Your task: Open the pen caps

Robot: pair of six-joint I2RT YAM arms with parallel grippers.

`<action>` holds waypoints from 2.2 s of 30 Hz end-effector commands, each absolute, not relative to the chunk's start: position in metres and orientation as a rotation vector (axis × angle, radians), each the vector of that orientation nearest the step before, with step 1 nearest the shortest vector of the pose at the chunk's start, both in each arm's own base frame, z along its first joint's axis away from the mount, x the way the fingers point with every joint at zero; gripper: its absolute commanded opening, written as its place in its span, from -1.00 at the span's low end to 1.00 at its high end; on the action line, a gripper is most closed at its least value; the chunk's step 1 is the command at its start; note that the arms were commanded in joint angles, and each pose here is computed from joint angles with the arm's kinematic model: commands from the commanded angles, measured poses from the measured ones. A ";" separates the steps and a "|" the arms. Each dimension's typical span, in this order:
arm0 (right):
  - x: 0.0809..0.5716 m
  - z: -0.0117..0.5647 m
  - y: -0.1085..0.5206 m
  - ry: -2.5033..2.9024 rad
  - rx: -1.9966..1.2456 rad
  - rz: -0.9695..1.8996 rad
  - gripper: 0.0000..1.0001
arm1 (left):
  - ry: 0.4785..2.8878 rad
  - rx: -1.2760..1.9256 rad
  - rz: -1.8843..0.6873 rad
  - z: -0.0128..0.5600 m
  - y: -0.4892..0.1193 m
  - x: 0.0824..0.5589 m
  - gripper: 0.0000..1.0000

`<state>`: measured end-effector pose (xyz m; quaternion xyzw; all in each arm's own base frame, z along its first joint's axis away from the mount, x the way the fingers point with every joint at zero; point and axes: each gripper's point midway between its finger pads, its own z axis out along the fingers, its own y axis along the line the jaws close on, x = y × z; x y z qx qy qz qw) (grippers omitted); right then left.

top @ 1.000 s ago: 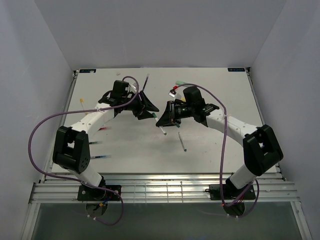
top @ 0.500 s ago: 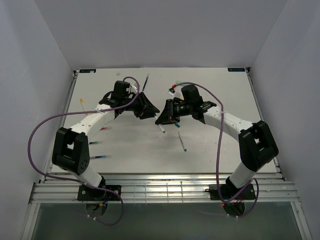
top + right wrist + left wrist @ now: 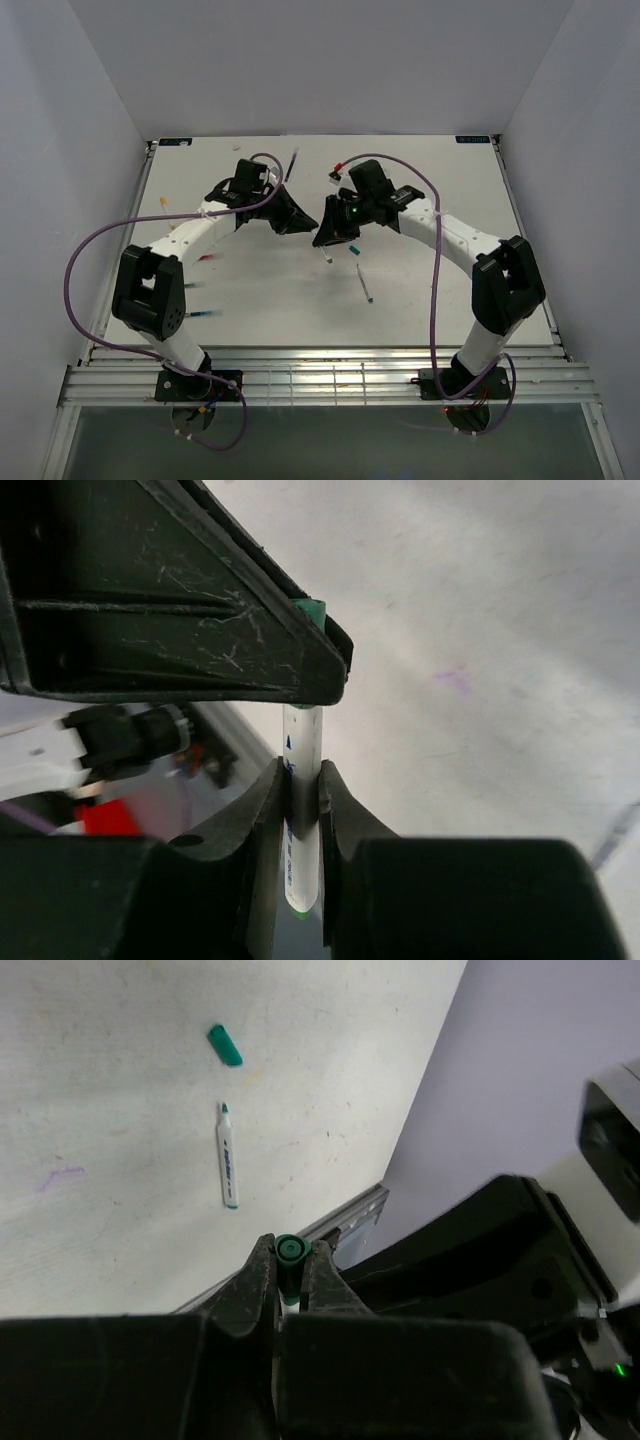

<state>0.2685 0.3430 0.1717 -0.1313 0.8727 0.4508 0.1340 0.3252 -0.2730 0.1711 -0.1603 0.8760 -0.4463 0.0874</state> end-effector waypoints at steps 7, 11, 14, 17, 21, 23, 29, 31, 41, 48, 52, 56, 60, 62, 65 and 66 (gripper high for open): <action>0.294 0.149 0.241 2.435 -0.834 -0.255 -0.85 | 2.701 -0.560 -1.169 0.177 -0.272 0.363 -1.00; 0.269 0.135 0.240 2.491 -0.829 -0.035 -0.85 | 2.656 -0.526 -1.221 0.185 -0.273 0.384 -1.00; 0.237 0.141 0.274 2.532 -0.735 0.642 -0.85 | 2.584 -0.394 -1.284 0.190 -0.278 0.390 -1.00; 0.233 0.123 0.264 2.601 -0.625 0.754 -0.85 | 2.608 -0.275 -1.326 0.175 -0.291 0.375 -1.00; 0.232 0.103 0.267 2.613 -0.623 0.788 -0.85 | 2.713 -0.228 -1.230 0.136 -0.303 0.354 -1.00; 0.234 0.099 0.273 2.607 -0.616 0.819 -0.85 | 2.733 -0.225 -1.196 0.125 -0.304 0.353 -1.00; 0.238 0.069 0.270 2.673 -0.532 0.766 -0.85 | 2.785 -0.224 -1.108 0.094 -0.308 0.356 -0.84; 0.237 0.057 0.264 2.692 -0.507 0.723 -0.85 | 2.810 -0.214 -1.087 0.082 -0.311 0.354 -0.76; 0.243 0.027 0.255 2.742 -0.507 0.612 -0.84 | 2.896 -0.220 -1.043 0.048 -0.320 0.347 -0.53; 0.245 0.018 0.252 2.762 -0.500 0.573 -0.70 | 2.916 -0.235 -1.021 0.037 -0.321 0.349 -0.35; 0.245 0.015 0.250 2.774 -0.500 0.556 -0.48 | 2.926 -0.243 -1.006 0.033 -0.319 0.346 -0.22; 0.247 0.018 0.249 2.764 -0.501 0.542 -0.26 | 2.934 -0.239 -0.998 0.030 -0.317 0.343 -0.08; 0.259 0.040 0.254 2.703 -0.514 0.542 -0.07 | 2.923 -0.227 -0.980 0.032 -0.314 0.344 0.03; 0.276 0.067 0.260 2.641 -0.508 0.534 0.01 | 2.899 -0.210 -0.979 0.040 -0.313 0.346 0.09; 0.312 0.130 0.268 2.500 -0.462 0.544 0.14 | 2.838 -0.166 -0.899 0.056 -0.305 0.358 0.14; 0.326 0.143 0.261 2.483 -0.422 0.525 0.21 | 2.792 -0.145 -0.861 0.072 -0.300 0.363 0.15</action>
